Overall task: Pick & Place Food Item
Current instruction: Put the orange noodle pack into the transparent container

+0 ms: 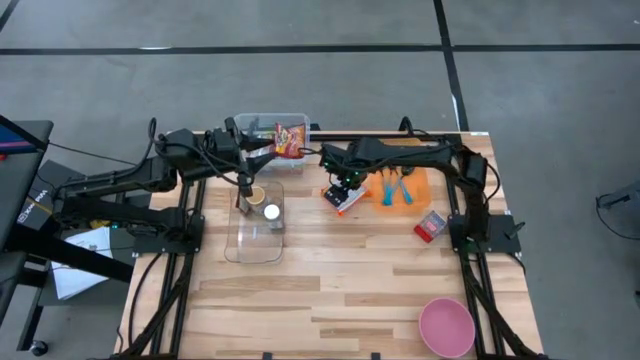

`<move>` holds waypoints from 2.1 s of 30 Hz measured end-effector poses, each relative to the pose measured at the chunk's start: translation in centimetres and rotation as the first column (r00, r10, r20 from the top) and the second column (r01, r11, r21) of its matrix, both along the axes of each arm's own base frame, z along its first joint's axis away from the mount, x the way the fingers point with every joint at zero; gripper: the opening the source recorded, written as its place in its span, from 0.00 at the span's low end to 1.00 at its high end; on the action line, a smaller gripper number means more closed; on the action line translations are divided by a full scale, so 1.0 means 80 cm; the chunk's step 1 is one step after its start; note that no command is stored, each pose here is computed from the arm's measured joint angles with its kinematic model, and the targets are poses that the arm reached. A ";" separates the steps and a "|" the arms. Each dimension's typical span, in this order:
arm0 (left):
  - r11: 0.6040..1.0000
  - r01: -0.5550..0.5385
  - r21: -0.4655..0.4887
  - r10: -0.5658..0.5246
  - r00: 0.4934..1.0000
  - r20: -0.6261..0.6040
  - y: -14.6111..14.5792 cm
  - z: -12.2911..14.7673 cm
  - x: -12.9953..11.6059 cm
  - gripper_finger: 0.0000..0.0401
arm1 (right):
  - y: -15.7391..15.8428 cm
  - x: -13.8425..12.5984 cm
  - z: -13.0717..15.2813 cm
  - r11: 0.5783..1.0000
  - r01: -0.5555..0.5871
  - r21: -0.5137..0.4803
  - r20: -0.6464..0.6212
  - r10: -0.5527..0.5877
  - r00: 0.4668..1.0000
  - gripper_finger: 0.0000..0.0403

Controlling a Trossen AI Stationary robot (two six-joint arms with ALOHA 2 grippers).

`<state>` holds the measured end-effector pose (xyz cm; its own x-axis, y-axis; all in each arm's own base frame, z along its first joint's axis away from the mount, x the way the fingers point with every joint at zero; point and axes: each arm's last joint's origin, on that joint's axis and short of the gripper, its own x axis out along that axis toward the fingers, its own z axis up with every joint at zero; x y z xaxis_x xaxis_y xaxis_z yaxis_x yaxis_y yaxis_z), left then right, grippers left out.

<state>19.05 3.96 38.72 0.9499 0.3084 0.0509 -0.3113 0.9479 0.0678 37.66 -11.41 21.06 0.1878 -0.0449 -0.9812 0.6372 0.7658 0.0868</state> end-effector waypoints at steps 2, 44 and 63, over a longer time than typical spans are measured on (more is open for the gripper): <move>1.000 0.000 0.000 0.000 1.000 0.001 0.000 0.000 0.000 0.36 | 0.002 -0.001 -0.003 1.000 0.012 -0.022 -0.026 -0.013 1.000 0.63; 0.998 0.005 -0.057 -0.004 1.000 0.017 0.000 0.000 0.000 0.36 | 0.117 0.034 -0.091 0.974 -0.085 -0.212 -0.241 0.032 0.970 0.34; 0.994 0.023 -0.110 -0.018 0.999 0.043 -0.003 0.001 0.000 0.36 | 0.131 0.037 -0.098 0.922 -0.150 -0.357 -0.255 0.059 0.965 0.04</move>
<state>19.08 3.72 38.80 0.9540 0.2945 0.0569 -0.2918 0.9551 -0.0505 40.64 -0.95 13.26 -0.0220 -0.4058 -0.9137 0.5186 0.7767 -0.3574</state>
